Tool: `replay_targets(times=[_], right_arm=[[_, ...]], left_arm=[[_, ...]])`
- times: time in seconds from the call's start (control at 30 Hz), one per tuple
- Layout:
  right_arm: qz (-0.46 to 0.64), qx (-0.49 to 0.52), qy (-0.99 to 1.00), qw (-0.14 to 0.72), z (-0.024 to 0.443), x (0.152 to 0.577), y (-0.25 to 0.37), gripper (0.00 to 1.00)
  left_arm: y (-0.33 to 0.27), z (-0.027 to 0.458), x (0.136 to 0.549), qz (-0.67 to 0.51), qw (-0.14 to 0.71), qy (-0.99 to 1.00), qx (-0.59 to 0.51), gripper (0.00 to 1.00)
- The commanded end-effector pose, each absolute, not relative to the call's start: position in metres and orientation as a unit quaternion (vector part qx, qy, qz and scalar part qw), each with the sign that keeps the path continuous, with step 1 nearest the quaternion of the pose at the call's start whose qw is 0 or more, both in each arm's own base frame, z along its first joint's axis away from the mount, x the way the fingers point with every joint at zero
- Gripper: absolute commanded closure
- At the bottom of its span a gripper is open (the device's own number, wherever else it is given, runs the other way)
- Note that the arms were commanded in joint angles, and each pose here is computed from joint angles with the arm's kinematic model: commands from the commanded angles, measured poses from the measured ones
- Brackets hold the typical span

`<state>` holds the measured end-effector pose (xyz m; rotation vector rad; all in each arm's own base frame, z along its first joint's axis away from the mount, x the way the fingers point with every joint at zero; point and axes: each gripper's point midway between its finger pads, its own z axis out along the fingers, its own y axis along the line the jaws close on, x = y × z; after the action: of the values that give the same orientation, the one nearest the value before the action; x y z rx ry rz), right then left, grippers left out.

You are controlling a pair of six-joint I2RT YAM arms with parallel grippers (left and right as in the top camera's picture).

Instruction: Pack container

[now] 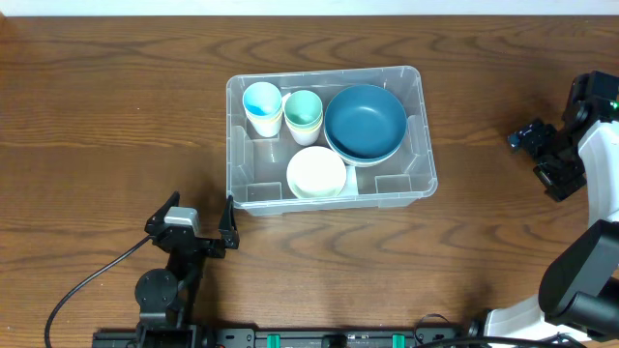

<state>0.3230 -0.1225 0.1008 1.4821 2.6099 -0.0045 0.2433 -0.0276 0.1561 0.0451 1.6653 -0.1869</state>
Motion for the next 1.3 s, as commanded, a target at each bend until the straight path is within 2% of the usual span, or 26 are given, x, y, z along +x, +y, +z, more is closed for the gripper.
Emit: replay_targets(times=[0.0,0.57,0.8,1.03,1.27], right_arm=[[-0.004,0.500,0.863,0.073,0.102,0.323,-0.125,0.01],[-0.002,0.498,0.863,0.086,0.110,0.324,-0.124,0.01],[0.018,0.460,0.873,0.159,0.160,0.330,-0.097,0.01],[0.061,0.363,0.899,0.239,0.217,0.329,-0.027,0.01],[0.119,0.255,0.911,0.300,0.264,0.307,0.044,0.01]], left_arm=[[-0.028,0.141,0.242,-0.081,0.652,0.754,0.027,0.02],[-0.028,0.141,0.242,-0.081,0.652,0.754,0.027,0.02],[-0.028,0.141,0.242,-0.081,0.652,0.754,0.027,0.02],[-0.028,0.141,0.242,-0.081,0.652,0.754,0.027,0.02],[-0.028,0.141,0.242,-0.081,0.652,0.754,0.027,0.02]])
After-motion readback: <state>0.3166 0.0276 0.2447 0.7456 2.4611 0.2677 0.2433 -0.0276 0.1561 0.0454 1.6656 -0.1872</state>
